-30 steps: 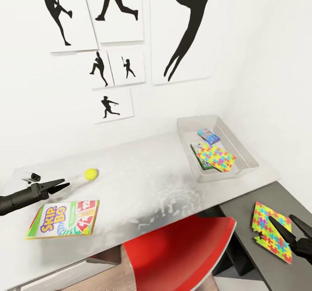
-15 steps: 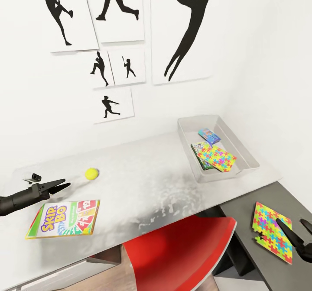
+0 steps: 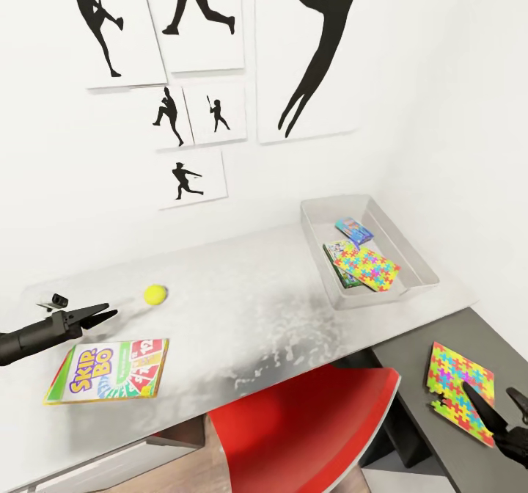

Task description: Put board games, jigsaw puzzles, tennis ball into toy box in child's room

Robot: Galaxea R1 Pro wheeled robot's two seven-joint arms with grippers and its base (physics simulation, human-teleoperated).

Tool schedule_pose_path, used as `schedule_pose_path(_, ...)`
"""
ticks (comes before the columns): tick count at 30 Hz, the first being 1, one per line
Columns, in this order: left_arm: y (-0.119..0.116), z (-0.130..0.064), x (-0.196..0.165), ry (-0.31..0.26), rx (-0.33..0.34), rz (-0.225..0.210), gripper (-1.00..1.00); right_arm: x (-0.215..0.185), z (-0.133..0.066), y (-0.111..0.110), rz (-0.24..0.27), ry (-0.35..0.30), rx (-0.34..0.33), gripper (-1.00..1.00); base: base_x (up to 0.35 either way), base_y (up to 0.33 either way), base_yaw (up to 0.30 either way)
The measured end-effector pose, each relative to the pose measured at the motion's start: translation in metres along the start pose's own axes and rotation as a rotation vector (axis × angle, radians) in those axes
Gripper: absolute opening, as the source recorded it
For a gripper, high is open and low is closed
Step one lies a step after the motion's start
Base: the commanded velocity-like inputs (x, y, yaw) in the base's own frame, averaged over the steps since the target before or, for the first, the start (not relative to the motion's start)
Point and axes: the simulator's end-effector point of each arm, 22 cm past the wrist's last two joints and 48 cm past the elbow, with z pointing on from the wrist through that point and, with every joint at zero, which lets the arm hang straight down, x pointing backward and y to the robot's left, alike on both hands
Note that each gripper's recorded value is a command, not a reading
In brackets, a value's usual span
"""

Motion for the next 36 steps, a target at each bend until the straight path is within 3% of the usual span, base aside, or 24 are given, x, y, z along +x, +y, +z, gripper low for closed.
schedule_pose_path(36,0.0002,-0.0001,-0.0002,0.000,-0.001,0.001,1.00,0.0037,0.0034,-0.0021,0.002,0.003,0.001,1.00,-0.029,0.025,0.000)
